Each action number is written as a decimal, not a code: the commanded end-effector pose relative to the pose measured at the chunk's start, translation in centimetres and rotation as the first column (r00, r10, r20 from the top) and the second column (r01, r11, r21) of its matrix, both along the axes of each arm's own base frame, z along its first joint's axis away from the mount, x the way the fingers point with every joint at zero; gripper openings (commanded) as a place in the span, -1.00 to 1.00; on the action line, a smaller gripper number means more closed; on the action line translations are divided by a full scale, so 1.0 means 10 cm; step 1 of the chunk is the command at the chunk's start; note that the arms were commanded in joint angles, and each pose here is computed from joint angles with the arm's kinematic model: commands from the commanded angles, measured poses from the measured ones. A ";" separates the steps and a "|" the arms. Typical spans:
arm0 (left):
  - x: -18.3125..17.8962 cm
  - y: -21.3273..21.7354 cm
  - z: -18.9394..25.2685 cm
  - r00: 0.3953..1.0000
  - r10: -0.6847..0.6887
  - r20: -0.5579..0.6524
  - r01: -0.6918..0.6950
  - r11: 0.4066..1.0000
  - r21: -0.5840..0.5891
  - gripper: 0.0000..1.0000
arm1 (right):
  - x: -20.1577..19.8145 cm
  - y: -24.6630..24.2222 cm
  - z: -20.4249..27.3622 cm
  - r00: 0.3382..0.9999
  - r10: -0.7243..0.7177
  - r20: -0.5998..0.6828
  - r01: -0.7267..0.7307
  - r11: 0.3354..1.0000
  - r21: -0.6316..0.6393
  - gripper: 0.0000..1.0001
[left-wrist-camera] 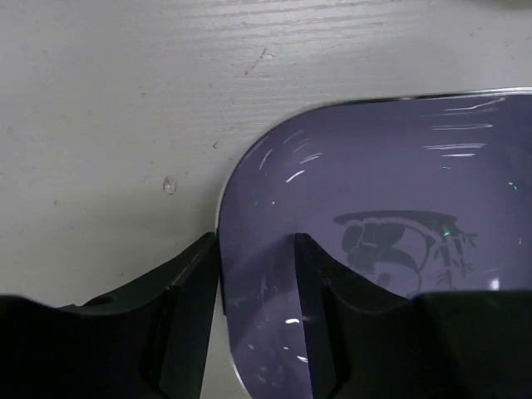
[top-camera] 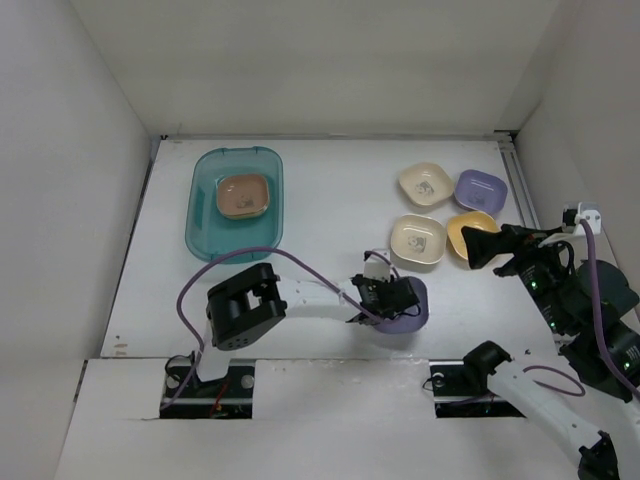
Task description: Place the plates into the plastic bin on the countertop
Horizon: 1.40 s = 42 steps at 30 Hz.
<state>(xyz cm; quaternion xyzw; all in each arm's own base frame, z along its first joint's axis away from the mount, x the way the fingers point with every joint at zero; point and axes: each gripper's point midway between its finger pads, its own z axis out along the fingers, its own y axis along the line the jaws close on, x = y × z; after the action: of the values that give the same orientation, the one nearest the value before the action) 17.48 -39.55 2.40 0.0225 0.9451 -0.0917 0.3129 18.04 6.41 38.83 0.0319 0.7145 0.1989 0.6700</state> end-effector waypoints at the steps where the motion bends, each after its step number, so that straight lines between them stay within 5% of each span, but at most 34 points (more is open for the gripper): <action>1: -0.07 0.21 -0.03 0.999 0.036 -0.023 -0.034 0.998 0.055 -0.22 | 0.00 0.03 0.04 1.000 0.012 0.011 -0.012 1.000 0.013 1.00; 4: -0.08 0.25 0.01 0.999 0.035 -0.019 -0.035 0.999 0.037 -0.23 | 0.00 0.03 0.06 1.000 0.012 0.019 -0.012 1.000 0.018 1.00; 6: -0.06 0.37 0.05 0.998 0.068 -0.001 -0.067 0.996 0.054 -0.81 | 0.00 0.04 0.06 1.000 0.021 0.019 -0.021 1.000 0.018 1.00; 8: 0.00 0.47 0.23 0.991 0.125 0.041 -0.127 0.991 0.040 -1.00 | 0.00 0.04 0.06 1.000 0.021 0.019 -0.021 1.000 0.018 1.00; 14: 0.18 1.18 0.69 0.953 0.277 0.120 -0.285 0.957 0.058 -1.00 | 0.00 0.09 0.07 0.999 0.042 0.029 -0.043 0.999 0.023 1.00; 18: 0.60 1.61 1.46 0.899 0.397 0.183 -0.380 0.917 -0.122 -1.00 | 0.03 0.15 0.06 0.998 0.064 0.029 -0.064 0.998 0.023 1.00; 19: 0.84 1.87 1.54 0.897 0.392 0.204 -0.382 0.920 -0.088 -1.00 | 0.05 0.16 0.05 0.997 0.064 0.033 -0.065 0.998 0.025 1.00; 22: 1.48 2.27 1.96 0.855 0.482 0.192 -0.418 0.859 -0.298 -1.00 | 0.11 0.27 0.02 0.995 0.095 0.035 -0.097 0.995 0.037 1.00; 26: 2.10 2.89 2.38 0.815 0.521 0.253 -0.421 0.833 -0.359 -1.00 | 0.25 0.45 -0.10 0.990 0.141 0.008 -0.141 0.989 0.034 1.00; 33: 3.16 3.43 2.20 0.916 0.371 0.153 -0.312 0.898 -0.311 -1.00 | 0.36 0.63 -0.31 0.981 0.196 -0.013 -0.195 0.980 0.027 1.00; 42: 3.34 3.77 1.50 0.931 0.363 0.026 -0.345 0.904 -0.252 -1.00 | 0.39 0.68 -0.38 0.976 0.217 -0.008 -0.217 0.976 0.007 1.00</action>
<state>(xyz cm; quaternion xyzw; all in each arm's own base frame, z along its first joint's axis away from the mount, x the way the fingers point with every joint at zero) 51.34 -1.19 14.23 -0.2208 0.9095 -0.1195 0.3311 21.84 12.91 32.74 -0.0376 0.7476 0.2558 0.6117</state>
